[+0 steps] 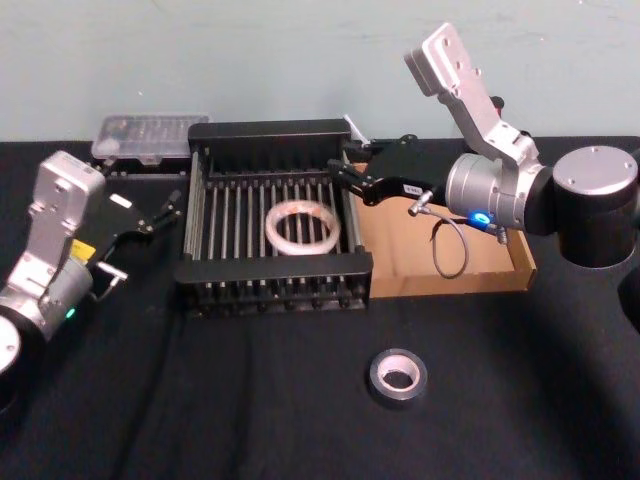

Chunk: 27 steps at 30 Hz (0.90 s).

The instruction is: Pick up the white tape and place it into the black box , Pick up the silver tape and place it into the brown box.

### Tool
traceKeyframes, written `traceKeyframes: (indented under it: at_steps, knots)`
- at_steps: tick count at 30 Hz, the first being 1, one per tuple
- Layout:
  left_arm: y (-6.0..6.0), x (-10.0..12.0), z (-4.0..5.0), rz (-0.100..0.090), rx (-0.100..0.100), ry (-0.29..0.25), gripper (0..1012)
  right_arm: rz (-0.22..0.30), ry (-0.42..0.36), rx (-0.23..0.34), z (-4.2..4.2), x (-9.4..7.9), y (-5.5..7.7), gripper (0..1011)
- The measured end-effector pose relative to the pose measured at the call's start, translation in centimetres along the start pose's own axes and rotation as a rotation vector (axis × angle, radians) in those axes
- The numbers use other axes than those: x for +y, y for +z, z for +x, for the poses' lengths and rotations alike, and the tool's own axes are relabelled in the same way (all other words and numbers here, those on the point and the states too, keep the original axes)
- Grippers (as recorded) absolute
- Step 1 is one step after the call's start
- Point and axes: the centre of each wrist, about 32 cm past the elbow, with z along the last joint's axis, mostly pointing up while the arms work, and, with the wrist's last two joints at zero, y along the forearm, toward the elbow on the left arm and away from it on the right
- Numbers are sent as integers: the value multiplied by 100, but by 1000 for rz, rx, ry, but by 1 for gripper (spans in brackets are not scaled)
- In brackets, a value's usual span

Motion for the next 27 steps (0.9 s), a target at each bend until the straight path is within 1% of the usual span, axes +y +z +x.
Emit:
traceKeyframes:
  at_steps: [1, 2, 3, 6, 9, 11, 12, 15, 19, 20, 22, 23, 24, 27]
  knots:
    - [0, 0, 0, 0, 0, 0, 1001, 0, 0, 0, 0, 0, 0, 313]
    - [0, 0, 0, 0, 0, 0, 1001, 0, 0, 0, 1, -1, 0, 378]
    - [0, 0, 0, 0, 0, 0, 1001, 0, 0, 0, 1, -1, 0, 378]
    - [0, 0, 0, 0, 0, 0, 1001, 0, 0, 0, 1, -2, 1, 481]
    - [0, 0, 0, 0, 0, 0, 1001, -1, 0, 0, 2, -3, 0, 561]
    - [0, 0, 0, 0, 0, 0, 1001, -1, -1, 0, 2, -3, 0, 640]
    - [0, 0, 0, 0, 0, 0, 1001, -1, 0, 0, 2, -3, 0, 699]
    - [0, 0, 0, 0, 0, 0, 1001, -1, 0, 1, 2, -3, 0, 758]
    - [0, 0, 0, 0, 0, 0, 1001, -1, 0, 1, 2, -3, 0, 885]
    - [0, 0, 0, 0, 0, 0, 1001, -1, 0, 1, 2, -3, 0, 885]
    - [0, 0, 0, 0, 0, 0, 1001, -1, 0, 1, 2, -3, 0, 951]
    - [0, 0, 0, 0, 0, 0, 1001, -1, 0, 1, 2, -3, 0, 961]
    - [0, 0, 0, 0, 0, 0, 1001, -1, 0, 1, 2, -3, 0, 1002]
    - [0, 0, 0, 0, 0, 0, 1001, -1, 0, 1, 3, -4, 0, 1002]
